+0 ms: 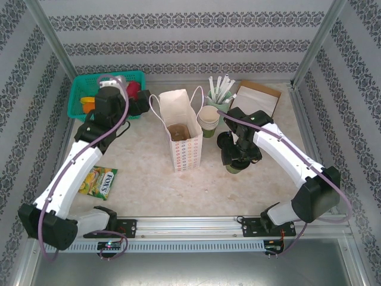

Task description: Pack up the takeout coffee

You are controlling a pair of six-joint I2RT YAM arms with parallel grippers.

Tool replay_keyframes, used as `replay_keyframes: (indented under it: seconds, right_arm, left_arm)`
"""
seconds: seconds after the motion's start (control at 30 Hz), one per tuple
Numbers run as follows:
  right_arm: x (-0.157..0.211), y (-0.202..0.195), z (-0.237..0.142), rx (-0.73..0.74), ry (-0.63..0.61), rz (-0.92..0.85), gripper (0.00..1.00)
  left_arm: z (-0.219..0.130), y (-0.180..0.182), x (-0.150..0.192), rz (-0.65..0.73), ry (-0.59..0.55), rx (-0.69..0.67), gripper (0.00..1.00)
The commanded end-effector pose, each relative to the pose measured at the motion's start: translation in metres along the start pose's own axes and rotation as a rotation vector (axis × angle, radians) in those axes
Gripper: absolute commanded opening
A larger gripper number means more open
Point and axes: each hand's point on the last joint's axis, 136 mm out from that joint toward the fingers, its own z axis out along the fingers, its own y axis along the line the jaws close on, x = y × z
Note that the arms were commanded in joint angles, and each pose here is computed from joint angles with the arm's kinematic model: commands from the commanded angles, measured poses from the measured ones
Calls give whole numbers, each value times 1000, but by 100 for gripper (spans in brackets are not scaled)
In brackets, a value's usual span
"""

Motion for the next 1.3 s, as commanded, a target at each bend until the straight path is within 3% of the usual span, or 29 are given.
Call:
replay_keyframes:
  seconds: [0.0, 0.2, 0.47, 0.6, 0.87, 1.2, 1.27]
  right_arm:
    - [5, 3, -1, -11, -2, -11, 78]
    - [1, 7, 2, -30, -27, -27, 78]
    - [-3, 9, 6, -39, -40, -40, 78]
    - [-3, 9, 5, -35, -41, -48, 78]
    - [-6, 11, 1, -29, -50, -54, 78]
    - [0, 11, -7, -12, -42, -60, 78]
    - [4, 10, -10, -7, -39, -59, 78]
  left_arm:
    - [15, -8, 8, 123, 122, 37, 100]
    - [32, -17, -9, 200, 190, 81, 99]
    - [53, -12, -14, 135, 281, 248, 97]
    - [62, -20, 6, 236, 420, 341, 91]
    - [79, -44, 25, 477, 462, 517, 87]
    - [107, -55, 51, 601, 560, 560, 68]
    - [108, -61, 53, 603, 555, 594, 60]
